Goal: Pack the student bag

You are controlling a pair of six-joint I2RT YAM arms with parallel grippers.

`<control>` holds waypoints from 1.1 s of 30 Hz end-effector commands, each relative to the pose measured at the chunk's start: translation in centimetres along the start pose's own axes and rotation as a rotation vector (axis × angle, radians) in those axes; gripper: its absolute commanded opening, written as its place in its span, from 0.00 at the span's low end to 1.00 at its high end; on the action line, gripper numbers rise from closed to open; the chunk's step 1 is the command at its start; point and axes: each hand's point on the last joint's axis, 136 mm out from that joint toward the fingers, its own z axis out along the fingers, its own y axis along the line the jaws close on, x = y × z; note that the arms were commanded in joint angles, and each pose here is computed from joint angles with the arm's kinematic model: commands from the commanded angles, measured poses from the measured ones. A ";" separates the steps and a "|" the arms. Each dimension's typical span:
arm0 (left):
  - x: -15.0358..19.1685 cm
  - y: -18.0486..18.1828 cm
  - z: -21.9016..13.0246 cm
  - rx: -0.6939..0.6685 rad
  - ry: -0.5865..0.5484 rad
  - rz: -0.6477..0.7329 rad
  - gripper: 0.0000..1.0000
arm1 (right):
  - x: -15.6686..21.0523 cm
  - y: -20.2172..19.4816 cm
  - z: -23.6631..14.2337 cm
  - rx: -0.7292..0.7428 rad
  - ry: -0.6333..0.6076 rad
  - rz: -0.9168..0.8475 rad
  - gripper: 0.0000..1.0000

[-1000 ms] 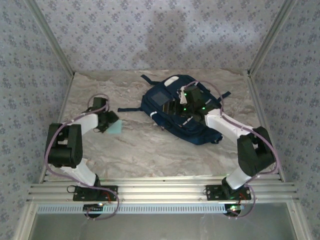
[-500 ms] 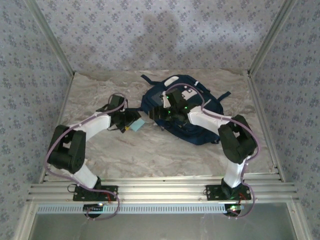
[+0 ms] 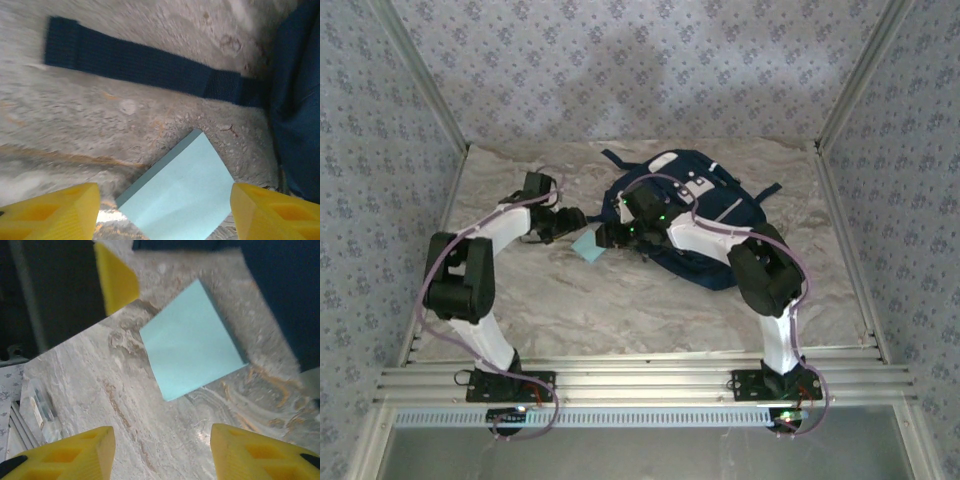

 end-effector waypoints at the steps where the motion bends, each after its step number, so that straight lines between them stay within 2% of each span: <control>1: 0.1 -1.9 1.2 0.097 0.045 0.099 0.68 | 0.7 -0.8 1.1 0.050 0.029 0.074 0.49; 3: 0.1 -2.0 2.1 0.109 0.053 0.104 0.68 | 1.1 -1.4 1.8 0.057 0.032 0.101 0.40; 7: 0.6 -2.4 3.2 0.119 0.085 0.121 0.68 | 1.5 -2.4 3.7 0.085 0.038 0.133 0.38; 12: 2.8 -2.1 4.1 0.089 0.143 0.145 0.68 | 0.6 -3.2 5.9 0.100 0.009 0.165 0.36; 18: 5.7 -2.5 4.2 0.120 0.214 0.127 0.66 | -0.7 -4.1 7.0 0.130 -0.042 0.174 0.33; 24: 7.4 -4.2 2.6 0.231 0.255 0.055 0.62 | -1.0 -4.6 7.3 0.143 -0.059 0.172 0.26; 33: 6.6 -8.1 -1.8 0.381 0.229 0.030 0.59 | -1.0 -5.6 7.3 0.173 -0.064 0.179 0.25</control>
